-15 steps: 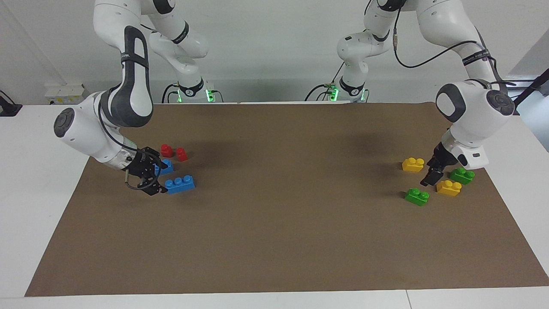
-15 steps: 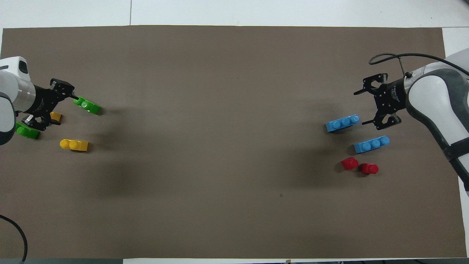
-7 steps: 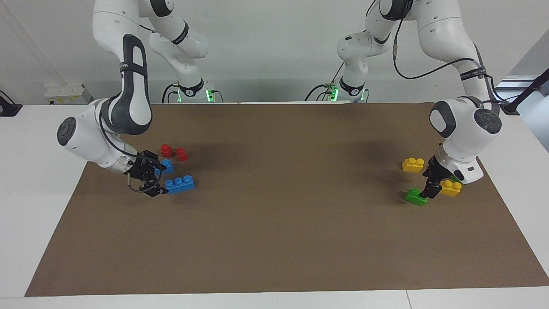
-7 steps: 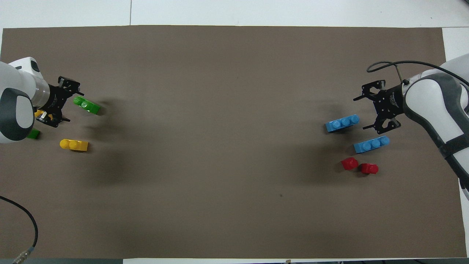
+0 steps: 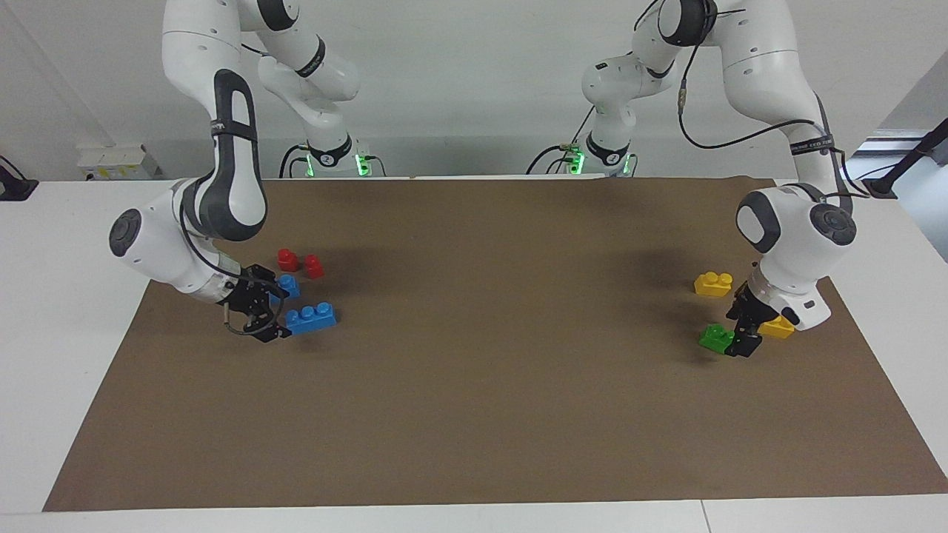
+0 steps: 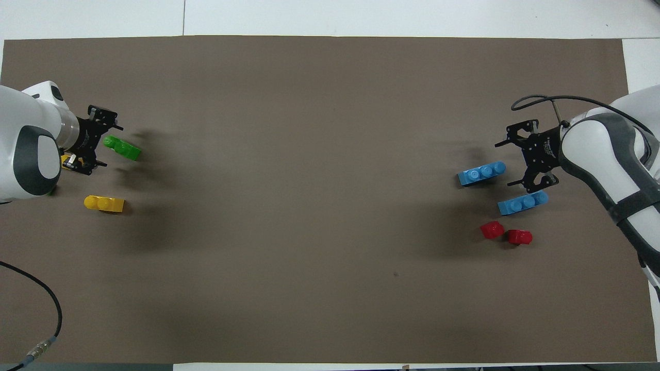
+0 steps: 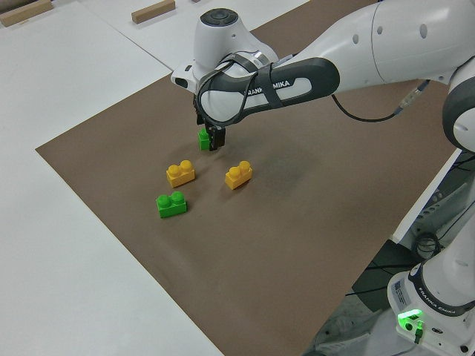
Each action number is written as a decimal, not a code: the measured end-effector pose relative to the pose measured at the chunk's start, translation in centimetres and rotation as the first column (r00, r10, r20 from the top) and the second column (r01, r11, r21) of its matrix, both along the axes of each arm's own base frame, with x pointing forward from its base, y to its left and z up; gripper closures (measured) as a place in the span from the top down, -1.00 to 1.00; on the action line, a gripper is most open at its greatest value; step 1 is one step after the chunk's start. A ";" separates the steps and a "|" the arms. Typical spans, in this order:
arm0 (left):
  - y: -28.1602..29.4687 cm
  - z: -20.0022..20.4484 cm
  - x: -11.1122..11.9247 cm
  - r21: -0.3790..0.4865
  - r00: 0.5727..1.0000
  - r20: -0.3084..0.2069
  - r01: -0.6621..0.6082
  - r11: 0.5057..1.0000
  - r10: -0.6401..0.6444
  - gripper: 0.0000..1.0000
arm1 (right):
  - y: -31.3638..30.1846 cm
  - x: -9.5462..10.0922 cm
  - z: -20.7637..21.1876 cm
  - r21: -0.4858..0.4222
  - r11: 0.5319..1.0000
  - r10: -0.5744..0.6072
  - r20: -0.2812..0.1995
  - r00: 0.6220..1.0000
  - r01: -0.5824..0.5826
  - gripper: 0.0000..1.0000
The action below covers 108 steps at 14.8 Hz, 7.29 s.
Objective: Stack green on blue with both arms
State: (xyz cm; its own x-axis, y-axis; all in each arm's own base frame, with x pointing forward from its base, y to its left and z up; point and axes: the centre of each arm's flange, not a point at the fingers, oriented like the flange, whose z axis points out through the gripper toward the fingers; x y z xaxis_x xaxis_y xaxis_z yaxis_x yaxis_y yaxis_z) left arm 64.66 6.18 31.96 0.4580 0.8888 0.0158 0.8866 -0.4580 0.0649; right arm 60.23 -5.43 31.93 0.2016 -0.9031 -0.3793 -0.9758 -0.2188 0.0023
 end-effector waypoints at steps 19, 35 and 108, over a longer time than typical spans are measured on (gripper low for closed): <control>-0.4 -0.3 0.3 -0.003 1.000 0.008 0.006 1.000 -0.006 -0.32 | 0.7 -0.2 -1.1 0.025 0.999 -0.025 0.031 0.999 0.024 -0.32; -13.3 15.4 -5.3 0.008 0.978 -0.092 -0.186 0.982 0.186 -0.32 | 32.1 -2.3 9.5 0.051 0.973 -0.226 0.042 0.973 0.224 -0.32; -40.5 0.7 -17.1 -0.002 0.856 0.132 -0.503 0.864 0.499 0.47 | 41.0 -7.7 -2.6 0.007 0.965 -0.263 0.071 0.962 0.263 0.06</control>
